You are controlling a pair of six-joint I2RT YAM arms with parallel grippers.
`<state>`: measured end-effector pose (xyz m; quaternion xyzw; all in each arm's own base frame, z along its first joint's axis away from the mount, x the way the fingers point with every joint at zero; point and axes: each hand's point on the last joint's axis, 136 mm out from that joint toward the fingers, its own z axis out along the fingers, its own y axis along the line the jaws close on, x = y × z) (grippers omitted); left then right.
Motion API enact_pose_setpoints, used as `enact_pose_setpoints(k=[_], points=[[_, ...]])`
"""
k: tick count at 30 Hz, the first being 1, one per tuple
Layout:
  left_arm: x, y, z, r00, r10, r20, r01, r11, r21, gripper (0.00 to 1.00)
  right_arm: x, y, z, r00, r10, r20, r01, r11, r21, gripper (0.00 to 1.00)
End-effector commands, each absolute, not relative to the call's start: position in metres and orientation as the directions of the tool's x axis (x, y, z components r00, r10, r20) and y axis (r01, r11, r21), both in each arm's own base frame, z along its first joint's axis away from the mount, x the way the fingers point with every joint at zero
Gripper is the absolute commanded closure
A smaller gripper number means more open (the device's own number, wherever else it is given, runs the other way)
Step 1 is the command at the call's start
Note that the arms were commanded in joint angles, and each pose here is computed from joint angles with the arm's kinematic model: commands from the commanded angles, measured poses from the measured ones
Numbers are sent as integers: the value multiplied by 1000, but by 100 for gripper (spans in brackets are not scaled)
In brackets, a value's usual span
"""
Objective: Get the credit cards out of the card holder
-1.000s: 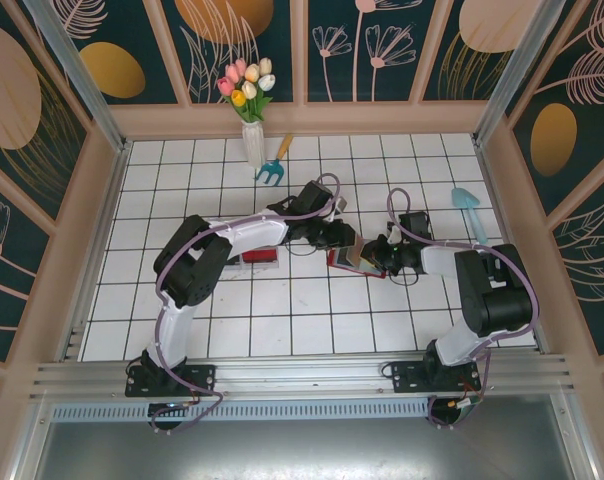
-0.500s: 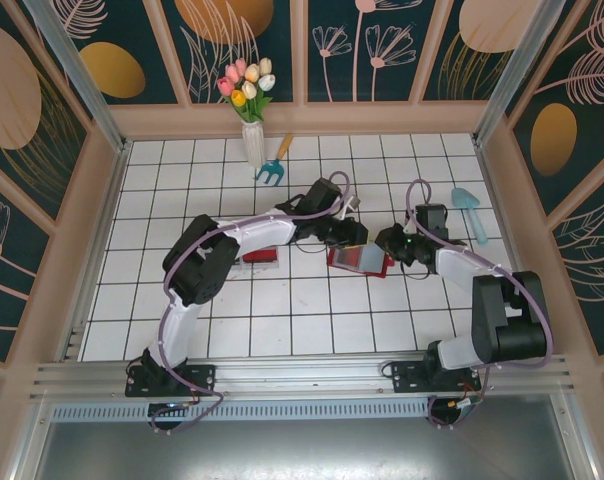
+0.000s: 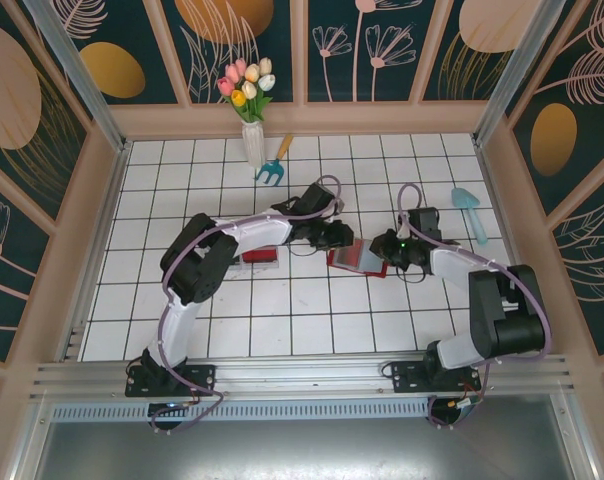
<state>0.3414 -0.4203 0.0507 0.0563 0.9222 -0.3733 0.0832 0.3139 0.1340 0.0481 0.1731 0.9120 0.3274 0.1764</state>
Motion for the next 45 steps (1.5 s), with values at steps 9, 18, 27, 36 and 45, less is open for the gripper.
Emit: enact_pose_setpoints(k=[9, 18, 27, 36, 45], points=[[335, -408, 37, -986, 58, -159, 150, 737, -659, 66, 310, 139, 30, -899, 387, -204, 195, 772, 605, 83], [326, -415, 34, -983, 105, -153, 180, 729, -660, 66, 309, 139, 25, -903, 384, -195, 199, 773, 602, 83], [322, -406, 16, -986, 106, -125, 161, 775, -611, 66, 309, 140, 25, -904, 382, -193, 198, 773, 602, 83], [310, -433, 30, -972, 189, -136, 231, 711, -664, 66, 309, 141, 24, -904, 382, -191, 198, 771, 605, 83], [309, -442, 48, -969, 189, -161, 247, 671, -699, 67, 308, 141, 21, -905, 382, -187, 201, 772, 603, 83]])
